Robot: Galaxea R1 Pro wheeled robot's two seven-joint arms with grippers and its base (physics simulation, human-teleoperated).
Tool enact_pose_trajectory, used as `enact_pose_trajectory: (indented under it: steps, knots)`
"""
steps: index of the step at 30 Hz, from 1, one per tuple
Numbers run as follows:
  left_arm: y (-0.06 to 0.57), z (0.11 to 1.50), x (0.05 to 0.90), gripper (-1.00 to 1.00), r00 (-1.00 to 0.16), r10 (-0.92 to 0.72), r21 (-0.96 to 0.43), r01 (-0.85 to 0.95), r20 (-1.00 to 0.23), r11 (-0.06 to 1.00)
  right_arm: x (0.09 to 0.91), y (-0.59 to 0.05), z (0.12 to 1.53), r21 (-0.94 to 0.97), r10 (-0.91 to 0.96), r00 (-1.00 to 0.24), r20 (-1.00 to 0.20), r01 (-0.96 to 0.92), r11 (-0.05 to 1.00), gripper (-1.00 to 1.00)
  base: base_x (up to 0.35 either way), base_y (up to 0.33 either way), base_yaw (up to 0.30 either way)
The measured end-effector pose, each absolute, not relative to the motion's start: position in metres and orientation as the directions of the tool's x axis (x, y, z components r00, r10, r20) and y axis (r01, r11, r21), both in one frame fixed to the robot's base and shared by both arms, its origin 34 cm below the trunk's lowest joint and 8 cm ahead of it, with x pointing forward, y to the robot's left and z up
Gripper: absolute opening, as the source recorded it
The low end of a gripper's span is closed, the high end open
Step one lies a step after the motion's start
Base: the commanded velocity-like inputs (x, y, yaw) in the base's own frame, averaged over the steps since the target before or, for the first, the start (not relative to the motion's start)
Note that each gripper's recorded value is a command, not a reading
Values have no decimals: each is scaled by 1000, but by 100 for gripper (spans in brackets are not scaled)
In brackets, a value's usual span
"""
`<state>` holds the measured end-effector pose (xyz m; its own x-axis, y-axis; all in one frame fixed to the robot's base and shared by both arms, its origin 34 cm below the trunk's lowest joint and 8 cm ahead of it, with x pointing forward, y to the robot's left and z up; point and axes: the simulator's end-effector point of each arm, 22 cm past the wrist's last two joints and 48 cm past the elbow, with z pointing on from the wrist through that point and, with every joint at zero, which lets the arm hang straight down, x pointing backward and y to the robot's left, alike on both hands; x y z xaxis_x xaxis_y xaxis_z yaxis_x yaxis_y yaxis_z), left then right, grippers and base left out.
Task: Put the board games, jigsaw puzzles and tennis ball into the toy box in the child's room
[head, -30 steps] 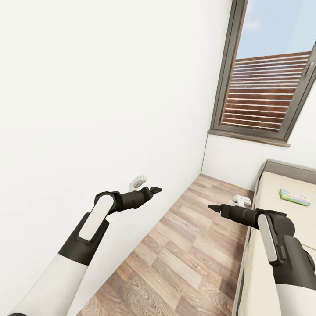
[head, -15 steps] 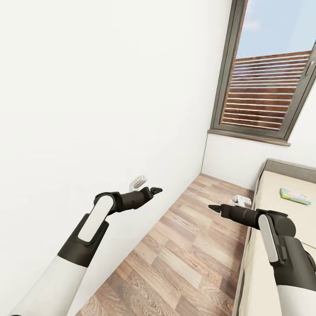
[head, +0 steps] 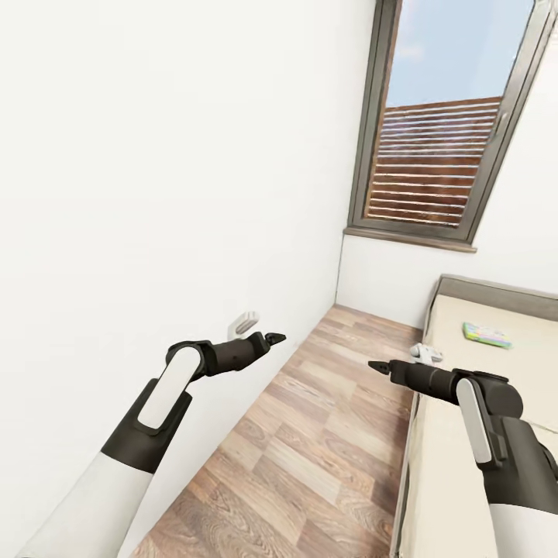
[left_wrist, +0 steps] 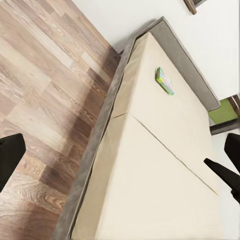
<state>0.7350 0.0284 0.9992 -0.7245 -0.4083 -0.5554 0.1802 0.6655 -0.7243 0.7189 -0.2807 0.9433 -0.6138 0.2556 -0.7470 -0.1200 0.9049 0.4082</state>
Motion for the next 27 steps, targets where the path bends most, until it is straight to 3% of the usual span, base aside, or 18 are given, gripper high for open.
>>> enact_pose_trajectory:
  steps: [20,27]
  knots:
    - [29,1002,734,100,-722,-408,-722,181,-559,668,718,-282,950,408,258,-604,-754,-122,905,100,0,0,-276]
    - [29,1003,733,100,-721,-408,-721,182,-560,668,718,-282,952,407,258,-601,-756,-124,905,100,33,104,-278]
